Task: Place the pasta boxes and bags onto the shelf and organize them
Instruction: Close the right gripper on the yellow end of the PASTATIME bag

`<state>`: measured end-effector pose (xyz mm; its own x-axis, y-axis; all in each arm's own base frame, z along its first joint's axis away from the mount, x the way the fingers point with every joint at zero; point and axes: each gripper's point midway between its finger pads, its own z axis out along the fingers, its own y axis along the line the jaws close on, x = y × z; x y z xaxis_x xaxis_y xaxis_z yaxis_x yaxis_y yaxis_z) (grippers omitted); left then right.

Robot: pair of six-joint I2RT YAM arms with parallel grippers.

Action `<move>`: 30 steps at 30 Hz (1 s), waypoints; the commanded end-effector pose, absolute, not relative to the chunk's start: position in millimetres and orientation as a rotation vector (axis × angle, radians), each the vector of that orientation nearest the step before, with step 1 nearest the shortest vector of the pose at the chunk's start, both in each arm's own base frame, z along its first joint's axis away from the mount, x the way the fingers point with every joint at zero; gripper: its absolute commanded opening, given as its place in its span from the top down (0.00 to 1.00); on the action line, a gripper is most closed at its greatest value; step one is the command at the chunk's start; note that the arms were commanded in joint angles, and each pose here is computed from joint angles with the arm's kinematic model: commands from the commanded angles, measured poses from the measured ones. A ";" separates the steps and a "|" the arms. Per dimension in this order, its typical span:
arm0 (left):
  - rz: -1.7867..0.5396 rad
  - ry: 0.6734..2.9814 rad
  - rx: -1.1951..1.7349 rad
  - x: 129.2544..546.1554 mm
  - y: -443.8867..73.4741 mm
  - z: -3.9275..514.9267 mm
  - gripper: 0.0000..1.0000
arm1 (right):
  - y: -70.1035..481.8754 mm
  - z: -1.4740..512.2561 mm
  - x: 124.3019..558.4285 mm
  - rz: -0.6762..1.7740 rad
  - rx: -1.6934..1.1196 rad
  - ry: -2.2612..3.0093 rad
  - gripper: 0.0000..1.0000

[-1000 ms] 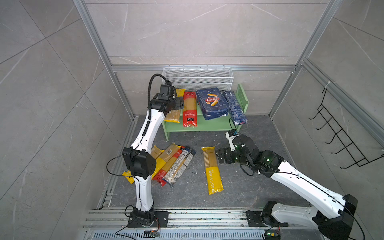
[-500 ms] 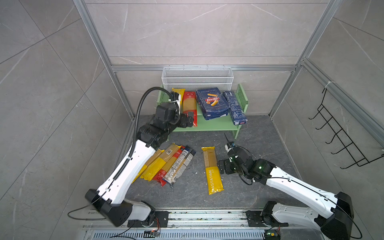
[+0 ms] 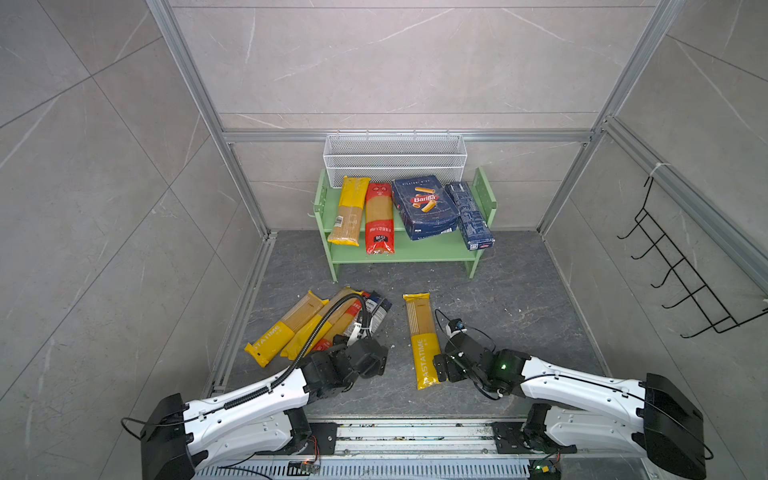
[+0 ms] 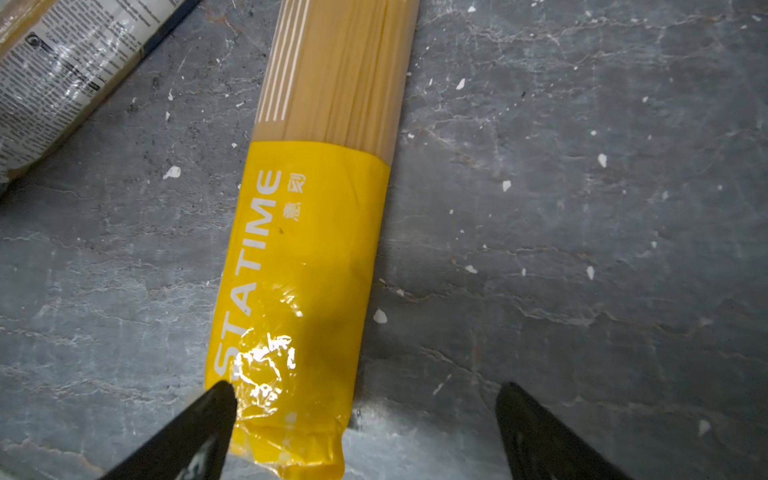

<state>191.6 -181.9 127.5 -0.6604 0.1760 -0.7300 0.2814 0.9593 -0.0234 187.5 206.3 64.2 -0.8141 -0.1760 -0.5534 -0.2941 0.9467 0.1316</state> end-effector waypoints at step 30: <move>-0.166 2.176 0.070 188.3 -135.9 144.8 0.00 | 218.5 -58.2 165.2 -0.027 -0.338 2.640 0.25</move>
